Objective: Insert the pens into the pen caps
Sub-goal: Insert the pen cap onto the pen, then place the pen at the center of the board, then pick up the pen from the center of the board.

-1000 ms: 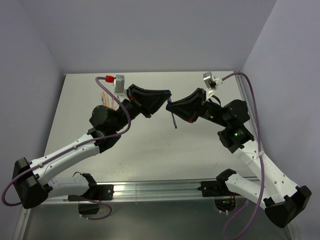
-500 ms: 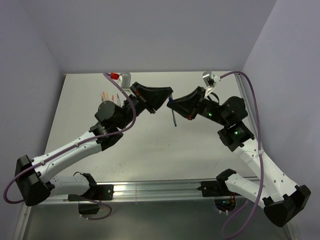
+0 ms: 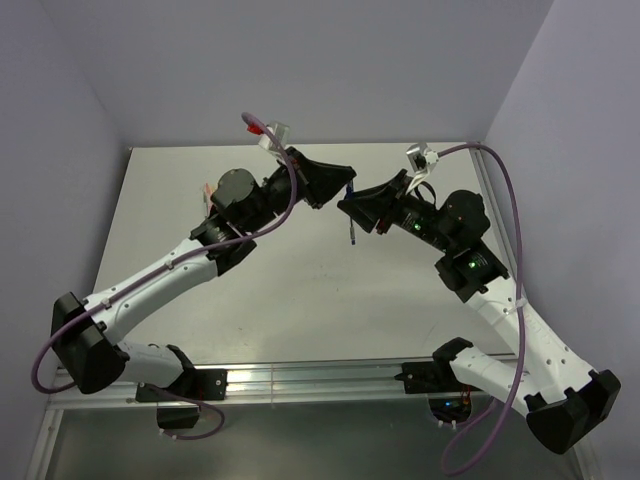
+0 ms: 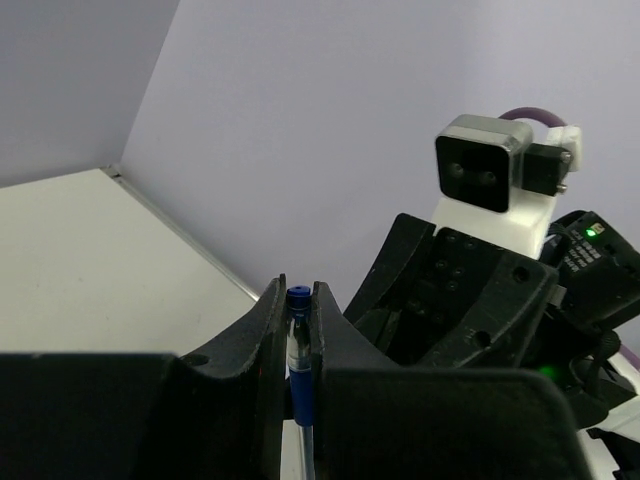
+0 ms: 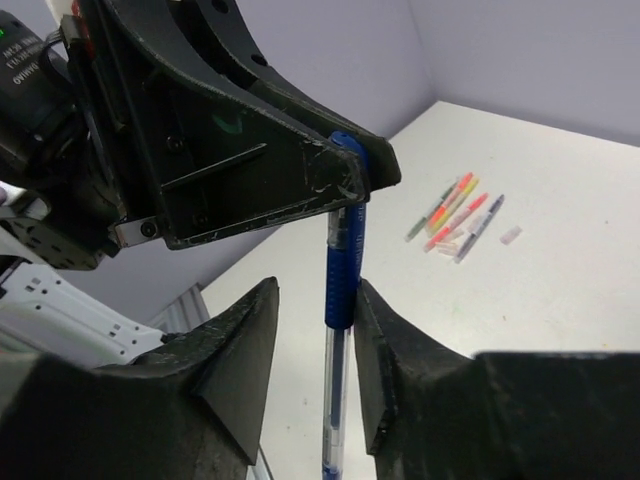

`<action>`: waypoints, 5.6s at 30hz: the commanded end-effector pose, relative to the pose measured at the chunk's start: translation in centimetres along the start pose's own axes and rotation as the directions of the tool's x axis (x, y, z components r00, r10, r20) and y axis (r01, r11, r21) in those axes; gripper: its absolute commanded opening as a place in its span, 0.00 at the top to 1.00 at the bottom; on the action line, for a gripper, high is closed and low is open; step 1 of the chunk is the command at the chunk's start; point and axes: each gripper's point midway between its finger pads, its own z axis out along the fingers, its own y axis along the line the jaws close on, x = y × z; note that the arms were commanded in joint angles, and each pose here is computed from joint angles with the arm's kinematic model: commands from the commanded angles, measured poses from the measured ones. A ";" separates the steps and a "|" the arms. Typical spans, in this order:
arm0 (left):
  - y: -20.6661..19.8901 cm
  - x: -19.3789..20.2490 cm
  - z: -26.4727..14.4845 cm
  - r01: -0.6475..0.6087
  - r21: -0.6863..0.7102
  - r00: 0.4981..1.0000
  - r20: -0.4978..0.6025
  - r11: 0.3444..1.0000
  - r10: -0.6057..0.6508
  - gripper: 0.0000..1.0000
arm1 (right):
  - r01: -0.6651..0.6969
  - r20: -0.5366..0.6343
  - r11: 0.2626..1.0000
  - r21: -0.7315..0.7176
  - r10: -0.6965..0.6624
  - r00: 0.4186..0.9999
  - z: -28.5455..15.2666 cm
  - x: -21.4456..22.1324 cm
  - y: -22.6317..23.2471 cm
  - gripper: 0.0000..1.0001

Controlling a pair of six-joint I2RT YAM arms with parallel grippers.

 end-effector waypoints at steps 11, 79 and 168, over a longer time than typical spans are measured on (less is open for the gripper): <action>8.1 -1.2 1.9 -0.050 -0.163 0.999 -0.030 0.985 0.045 1.00 | 0.011 -0.067 0.941 0.338 0.012 0.998 -2.8 3.9 -6.6 0.48; 39.7 5.3 -7.0 -0.107 -0.895 0.970 -0.189 0.432 -0.151 0.62 | -0.001 -0.181 0.800 0.600 0.136 0.974 -1.5 6.3 -13.1 0.42; 52.1 7.6 -17.3 -0.268 -0.956 0.907 -0.291 0.117 -0.306 1.00 | -0.015 -0.283 0.824 0.567 0.211 0.936 0.3 10.4 -14.5 0.44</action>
